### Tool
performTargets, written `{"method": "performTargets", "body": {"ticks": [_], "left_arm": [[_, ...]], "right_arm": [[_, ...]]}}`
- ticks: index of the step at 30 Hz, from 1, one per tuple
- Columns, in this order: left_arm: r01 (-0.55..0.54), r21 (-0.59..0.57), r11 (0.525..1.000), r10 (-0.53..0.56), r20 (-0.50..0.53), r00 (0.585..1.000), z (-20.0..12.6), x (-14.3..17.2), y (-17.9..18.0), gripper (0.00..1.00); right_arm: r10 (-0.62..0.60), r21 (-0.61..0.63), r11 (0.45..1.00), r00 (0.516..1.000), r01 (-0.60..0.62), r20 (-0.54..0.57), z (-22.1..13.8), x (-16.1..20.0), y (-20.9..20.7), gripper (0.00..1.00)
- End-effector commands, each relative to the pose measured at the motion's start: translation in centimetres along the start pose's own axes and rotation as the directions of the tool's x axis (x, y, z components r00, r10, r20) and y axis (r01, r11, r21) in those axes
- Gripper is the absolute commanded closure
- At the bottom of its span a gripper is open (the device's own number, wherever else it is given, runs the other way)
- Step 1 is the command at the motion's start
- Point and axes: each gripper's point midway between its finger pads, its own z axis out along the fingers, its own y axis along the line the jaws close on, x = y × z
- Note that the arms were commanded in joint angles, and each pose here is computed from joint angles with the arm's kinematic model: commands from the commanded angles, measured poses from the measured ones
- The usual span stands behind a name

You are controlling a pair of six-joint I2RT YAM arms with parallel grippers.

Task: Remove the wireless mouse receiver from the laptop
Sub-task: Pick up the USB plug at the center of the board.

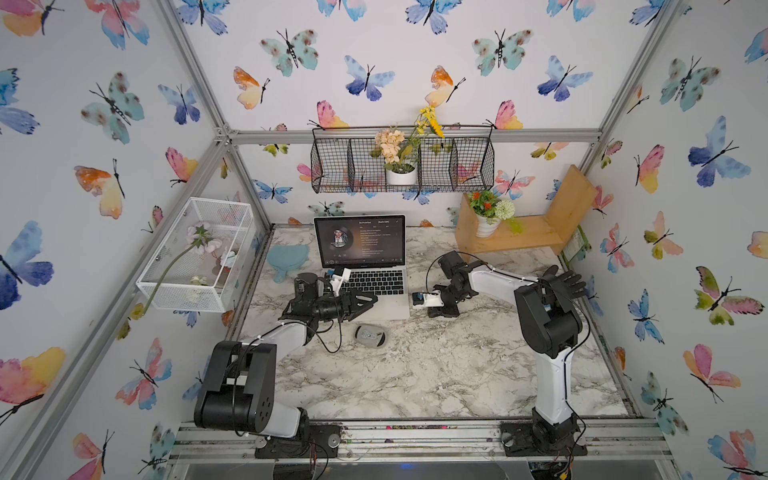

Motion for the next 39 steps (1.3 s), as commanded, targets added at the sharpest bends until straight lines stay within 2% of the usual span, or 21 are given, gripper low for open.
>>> {"method": "performTargets", "body": {"ticks": [1, 24, 27, 32, 39], "left_arm": [[-0.018, 0.022, 1.0, 0.018, -0.011, 1.0, -0.1, 0.2, -0.4, 0.42], [0.005, 0.018, 1.0, -0.004, -0.011, 1.0, -0.2, 0.3, -0.5, 0.36], [0.006, 0.061, 0.998, -0.002, -0.057, 0.998, 0.5, 1.0, -1.5, 0.34], [0.002, 0.137, 0.991, 0.024, -0.19, 0.982, 3.3, 3.3, -4.0, 0.37], [-0.014, 0.171, 0.985, 0.048, -0.194, 0.98, 4.4, 2.9, -5.5, 0.4]], "right_arm": [[0.022, -0.03, 0.999, 0.999, -0.023, -0.038, 0.8, 1.0, 1.3, 0.81], [0.017, 0.001, 1.0, 0.992, -0.017, 0.123, -5.3, -4.1, 1.8, 0.85], [0.007, 0.018, 1.0, 0.988, -0.01, 0.157, -7.0, -5.7, 1.8, 0.85], [-0.039, 0.062, 0.998, 0.979, 0.027, 0.202, -9.7, -8.8, 2.1, 0.85], [-0.097, 0.108, 0.992, 0.965, 0.072, 0.242, -12.4, -12.2, 2.7, 0.85]]}}
